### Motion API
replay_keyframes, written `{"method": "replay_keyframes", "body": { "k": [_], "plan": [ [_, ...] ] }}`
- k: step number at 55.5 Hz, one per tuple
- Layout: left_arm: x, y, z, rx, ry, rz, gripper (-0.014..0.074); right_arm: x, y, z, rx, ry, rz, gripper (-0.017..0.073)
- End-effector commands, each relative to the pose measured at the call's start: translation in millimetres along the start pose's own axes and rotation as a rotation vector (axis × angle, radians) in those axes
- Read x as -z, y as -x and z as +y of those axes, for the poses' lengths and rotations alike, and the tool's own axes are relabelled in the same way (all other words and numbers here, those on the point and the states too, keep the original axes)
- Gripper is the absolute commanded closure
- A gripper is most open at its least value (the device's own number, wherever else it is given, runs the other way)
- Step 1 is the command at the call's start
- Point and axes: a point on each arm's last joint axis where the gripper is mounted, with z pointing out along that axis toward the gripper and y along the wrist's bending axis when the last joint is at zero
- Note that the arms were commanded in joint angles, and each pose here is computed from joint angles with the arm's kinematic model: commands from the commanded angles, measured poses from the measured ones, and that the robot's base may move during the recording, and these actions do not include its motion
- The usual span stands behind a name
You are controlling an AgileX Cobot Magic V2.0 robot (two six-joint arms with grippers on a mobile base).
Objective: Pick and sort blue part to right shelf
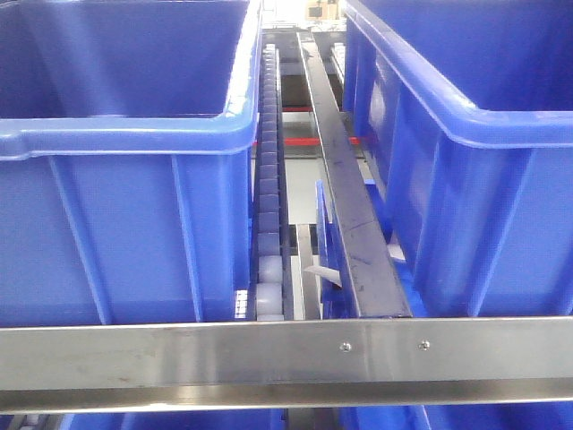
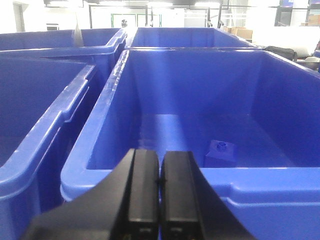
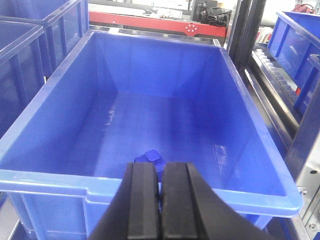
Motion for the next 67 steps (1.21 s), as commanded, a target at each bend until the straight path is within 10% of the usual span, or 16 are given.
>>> {"method": "replay_keyframes", "body": {
  "k": [1,33,67],
  "plan": [
    [1.9,-0.2,0.0,0.011,-0.006,-0.087,0.0471,5.5,15.1,-1.3,0.013,-0.013,-0.121,0.0439],
    [1.9,-0.2,0.0,0.011,-0.006,-0.087,0.0471,-54.0,-100.0,10.1,-0.222,0.039,-0.155,0.0439],
    [1.7,-0.3,0.0,0.011,-0.006,-0.085,0.0471,-53.4,-96.4,9.9,-0.112,0.031,-0.186,0.0439]
  ]
}}
